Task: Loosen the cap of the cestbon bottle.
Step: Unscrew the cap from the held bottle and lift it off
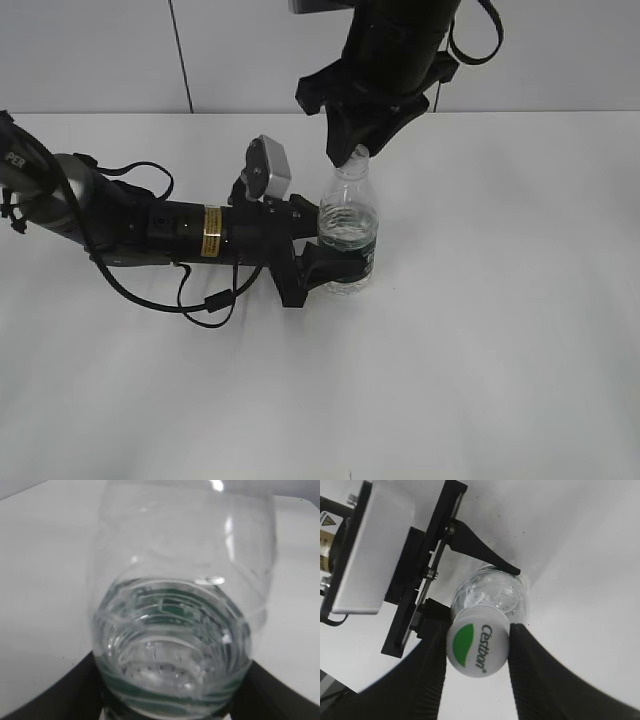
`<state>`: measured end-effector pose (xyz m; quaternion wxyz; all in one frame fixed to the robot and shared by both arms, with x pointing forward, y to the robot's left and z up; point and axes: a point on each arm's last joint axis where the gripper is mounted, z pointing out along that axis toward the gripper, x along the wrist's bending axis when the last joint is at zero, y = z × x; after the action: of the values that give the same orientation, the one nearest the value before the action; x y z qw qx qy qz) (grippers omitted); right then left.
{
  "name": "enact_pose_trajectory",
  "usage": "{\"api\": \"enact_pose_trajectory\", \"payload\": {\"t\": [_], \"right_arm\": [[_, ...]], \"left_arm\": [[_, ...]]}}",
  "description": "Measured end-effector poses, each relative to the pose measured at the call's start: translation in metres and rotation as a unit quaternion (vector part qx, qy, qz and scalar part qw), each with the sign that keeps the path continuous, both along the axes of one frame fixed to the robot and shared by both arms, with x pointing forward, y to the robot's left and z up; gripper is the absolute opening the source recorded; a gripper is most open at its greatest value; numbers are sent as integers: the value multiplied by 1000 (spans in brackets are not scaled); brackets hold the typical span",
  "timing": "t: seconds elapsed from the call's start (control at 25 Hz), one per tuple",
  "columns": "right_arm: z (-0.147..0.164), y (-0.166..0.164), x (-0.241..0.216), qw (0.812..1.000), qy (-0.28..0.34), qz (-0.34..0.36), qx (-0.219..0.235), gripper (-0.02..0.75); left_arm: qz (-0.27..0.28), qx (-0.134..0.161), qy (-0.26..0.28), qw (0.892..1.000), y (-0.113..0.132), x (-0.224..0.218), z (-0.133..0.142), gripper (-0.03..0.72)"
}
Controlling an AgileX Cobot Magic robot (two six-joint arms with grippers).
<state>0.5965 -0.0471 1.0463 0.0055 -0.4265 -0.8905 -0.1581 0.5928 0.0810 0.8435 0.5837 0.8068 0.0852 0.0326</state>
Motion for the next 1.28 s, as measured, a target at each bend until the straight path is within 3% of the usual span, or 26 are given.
{"api": "enact_pose_trajectory", "payload": {"t": [0.32, 0.6, 0.96, 1.2, 1.28], "right_arm": [[0, 0, 0, 988, -45, 148, -20, 293], [1, -1, 1, 931, -107, 345, -50, 293], [1, -1, 1, 919, -115, 373, -56, 310], [0, 0, 1, 919, -115, 373, -51, 543], [1, 1, 0, 926, -110, 359, -42, 561]], "left_arm": [[0, 0, 0, 1000, 0, 0, 0, 419], [0, 0, 0, 1000, 0, 0, 0, 419], [0, 1, 0, 1000, 0, 0, 0, 419], [1, 1, 0, 1000, 0, 0, 0, 419], [1, 1, 0, 1000, 0, 0, 0, 419]]}}
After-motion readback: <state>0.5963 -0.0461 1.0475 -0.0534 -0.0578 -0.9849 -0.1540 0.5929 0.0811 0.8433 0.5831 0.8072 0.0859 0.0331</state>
